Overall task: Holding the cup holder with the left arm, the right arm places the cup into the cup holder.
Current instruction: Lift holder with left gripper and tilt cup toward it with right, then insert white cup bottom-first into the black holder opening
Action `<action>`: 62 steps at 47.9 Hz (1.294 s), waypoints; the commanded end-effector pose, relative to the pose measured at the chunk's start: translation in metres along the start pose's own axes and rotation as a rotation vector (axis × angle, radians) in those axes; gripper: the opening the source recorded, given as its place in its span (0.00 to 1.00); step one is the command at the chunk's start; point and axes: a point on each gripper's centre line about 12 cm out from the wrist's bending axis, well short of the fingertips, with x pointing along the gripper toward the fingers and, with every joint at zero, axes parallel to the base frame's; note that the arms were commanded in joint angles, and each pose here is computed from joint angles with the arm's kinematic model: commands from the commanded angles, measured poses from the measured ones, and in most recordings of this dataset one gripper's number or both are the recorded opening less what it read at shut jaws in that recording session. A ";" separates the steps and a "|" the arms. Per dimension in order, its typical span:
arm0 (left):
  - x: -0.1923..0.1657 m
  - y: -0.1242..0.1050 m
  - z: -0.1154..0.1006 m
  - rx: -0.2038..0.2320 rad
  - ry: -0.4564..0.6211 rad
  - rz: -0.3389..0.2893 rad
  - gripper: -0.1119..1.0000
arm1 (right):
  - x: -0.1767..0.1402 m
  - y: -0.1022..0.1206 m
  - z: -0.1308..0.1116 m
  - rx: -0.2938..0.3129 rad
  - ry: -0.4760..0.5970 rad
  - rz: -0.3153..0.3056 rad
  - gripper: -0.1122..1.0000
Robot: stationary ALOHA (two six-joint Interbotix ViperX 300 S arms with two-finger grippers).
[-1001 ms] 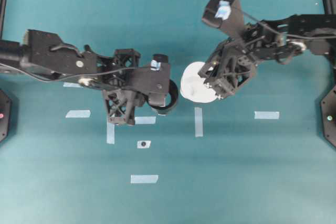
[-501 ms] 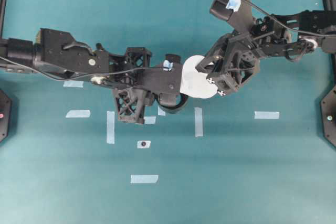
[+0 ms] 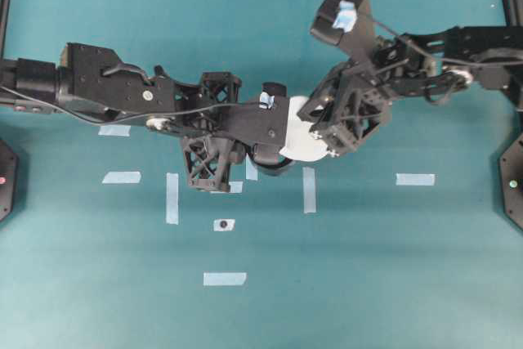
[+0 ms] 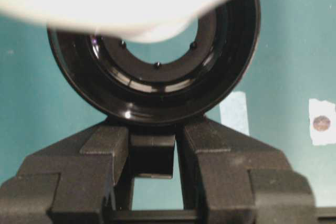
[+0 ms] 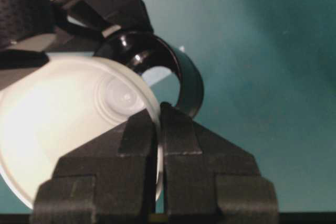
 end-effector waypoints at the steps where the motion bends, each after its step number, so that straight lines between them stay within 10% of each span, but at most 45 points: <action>1: -0.011 0.003 0.011 0.005 -0.041 0.012 0.32 | -0.003 0.006 0.009 0.005 -0.027 0.014 0.12; 62: -0.011 0.003 0.012 0.006 -0.044 0.013 0.32 | 0.033 0.006 0.008 0.003 0.022 -0.005 0.12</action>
